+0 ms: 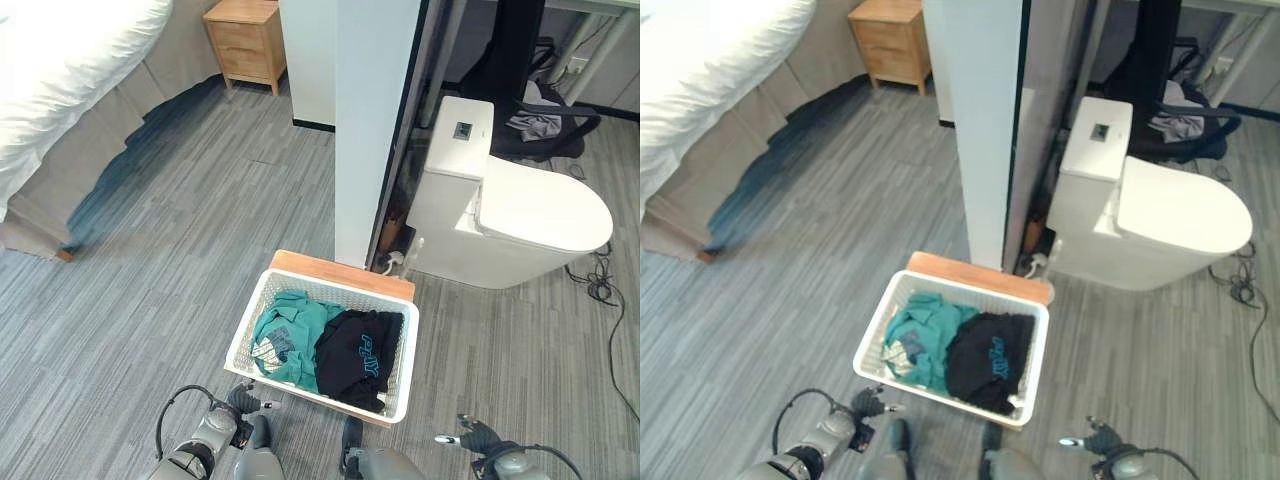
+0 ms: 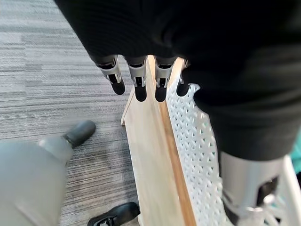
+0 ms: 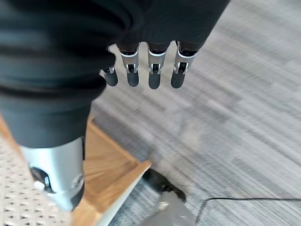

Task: Grab the laundry basket,head to the washer,open it,put in the laundry and shut it.

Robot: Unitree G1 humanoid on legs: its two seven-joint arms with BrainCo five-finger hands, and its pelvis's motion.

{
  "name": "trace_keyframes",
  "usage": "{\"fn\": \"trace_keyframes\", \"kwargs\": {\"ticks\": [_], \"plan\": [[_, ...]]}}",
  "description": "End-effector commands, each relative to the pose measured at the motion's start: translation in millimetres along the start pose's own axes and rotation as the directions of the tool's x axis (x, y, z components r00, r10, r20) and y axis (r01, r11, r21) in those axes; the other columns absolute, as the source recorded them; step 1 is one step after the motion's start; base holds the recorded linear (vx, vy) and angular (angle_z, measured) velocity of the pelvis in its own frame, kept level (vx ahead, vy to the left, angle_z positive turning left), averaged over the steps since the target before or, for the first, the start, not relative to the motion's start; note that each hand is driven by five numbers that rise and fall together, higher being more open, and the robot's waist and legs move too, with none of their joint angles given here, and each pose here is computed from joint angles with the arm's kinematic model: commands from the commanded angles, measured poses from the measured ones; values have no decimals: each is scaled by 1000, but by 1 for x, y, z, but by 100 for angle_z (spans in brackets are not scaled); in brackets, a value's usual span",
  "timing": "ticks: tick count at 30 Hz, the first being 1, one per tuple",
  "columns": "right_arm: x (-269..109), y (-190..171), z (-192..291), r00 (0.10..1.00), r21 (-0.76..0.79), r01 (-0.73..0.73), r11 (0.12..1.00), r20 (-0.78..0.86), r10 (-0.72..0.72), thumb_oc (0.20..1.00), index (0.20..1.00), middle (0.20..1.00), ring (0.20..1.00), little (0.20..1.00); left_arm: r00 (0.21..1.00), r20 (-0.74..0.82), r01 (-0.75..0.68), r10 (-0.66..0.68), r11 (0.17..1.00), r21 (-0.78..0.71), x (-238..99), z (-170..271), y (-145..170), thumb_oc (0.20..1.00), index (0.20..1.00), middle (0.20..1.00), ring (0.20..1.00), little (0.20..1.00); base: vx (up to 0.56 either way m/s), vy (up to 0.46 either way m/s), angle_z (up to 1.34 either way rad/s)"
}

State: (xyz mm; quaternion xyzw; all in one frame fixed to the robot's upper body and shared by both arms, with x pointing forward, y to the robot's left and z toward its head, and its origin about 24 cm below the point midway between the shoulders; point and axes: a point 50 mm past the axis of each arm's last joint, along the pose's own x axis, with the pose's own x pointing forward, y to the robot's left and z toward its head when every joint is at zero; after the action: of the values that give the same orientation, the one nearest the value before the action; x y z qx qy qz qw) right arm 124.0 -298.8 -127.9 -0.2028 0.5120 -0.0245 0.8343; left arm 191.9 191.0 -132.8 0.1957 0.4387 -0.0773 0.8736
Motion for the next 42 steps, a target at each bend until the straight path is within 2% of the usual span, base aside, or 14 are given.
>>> {"fn": "trace_keyframes", "kwargs": {"ticks": [1, 4, 8, 14, 16, 23, 27, 29, 33, 38, 41, 42], "plan": [[0, -9, 6, 999, 38, 31, 999, 28, -32, 1000, 1000, 1000, 1000, 1000, 994, 103, -27, 26, 1000, 13, 3, 25, 11, 1000, 1000, 1000, 1000, 1000, 86, 482, 2], [1, -19, 21, 995, 53, 63, 997, 75, -67, 1000, 1000, 1000, 1000, 1000, 993, 107, -40, 39, 999, 8, 2, 23, 16, 1000, 1000, 1000, 1000, 1000, 29, 503, -28], [6, -7, 45, 991, 24, 23, 999, 130, -26, 1000, 1000, 1000, 1000, 1000, 996, 40, -79, 80, 996, -30, -3, 1, 31, 1000, 1000, 1000, 1000, 1000, 8, 242, -113], [4, -8, 40, 993, -7, 16, 1000, 121, -15, 1000, 1000, 1000, 1000, 1000, 997, -12, -77, 76, 997, -22, -6, -14, 34, 1000, 1000, 1000, 1000, 1000, 20, 80, -20], [2, -19, 38, 994, 36, 20, 999, 108, -24, 1000, 1000, 1000, 1000, 1000, 994, -99, -64, 56, 995, -77, -9, -35, 29, 1000, 1000, 1000, 1000, 1000, 10, -16, 1], [-5, -45, 36, 991, 69, 63, 996, 110, -71, 1000, 1000, 1000, 1000, 1000, 992, -120, -58, 36, 981, -185, -11, -41, 24, 1000, 1000, 1000, 1000, 1000, 25, -48, 1], [-19, -73, 33, 984, 78, 97, 992, 142, -107, 1000, 1000, 1000, 1000, 1000, 997, -68, -48, 32, 970, -237, -15, -41, 31, 1000, 1000, 1000, 1000, 1000, 47, -58, 1], [-33, -93, 30, 976, 89, 127, 988, 169, -140, 1000, 1000, 1000, 1000, 1000, 999, 17, -31, 36, 970, -242, -21, -32, 44, 1000, 1000, 1000, 1000, 1000, 29, -48, -2], [-66, -127, 25, 954, 103, 179, 978, 225, -198, 1000, 1000, 1000, 1000, 1000, 987, 157, 12, 22, 977, -213, -48, -21, 73, 1000, 1000, 1000, 1000, 1000, 42, -44, -3], [-96, -155, 44, 919, 101, 201, 974, 324, -223, 1000, 1000, 1000, 1000, 1000, 962, 268, 102, -55, 981, -166, -72, -2, 88, 1000, 1000, 1000, 1000, 1000, 19, -18, -4], [-104, -173, 69, 925, -3, 196, 981, 331, -184, 1000, 1000, 1000, 1000, 1000, 936, 332, 150, -121, 987, -62, -77, 30, 98, 1000, 1000, 1000, 1000, 1000, 0, 0, 0], [-105, -177, 91, 930, -63, 158, 985, 346, -127, 1000, 1000, 1000, 1000, 1000, 935, 325, 156, -145, 988, -8, -71, 42, 101, 1000, 1000, 1000, 1000, 1000, 0, 0, 0]]}}
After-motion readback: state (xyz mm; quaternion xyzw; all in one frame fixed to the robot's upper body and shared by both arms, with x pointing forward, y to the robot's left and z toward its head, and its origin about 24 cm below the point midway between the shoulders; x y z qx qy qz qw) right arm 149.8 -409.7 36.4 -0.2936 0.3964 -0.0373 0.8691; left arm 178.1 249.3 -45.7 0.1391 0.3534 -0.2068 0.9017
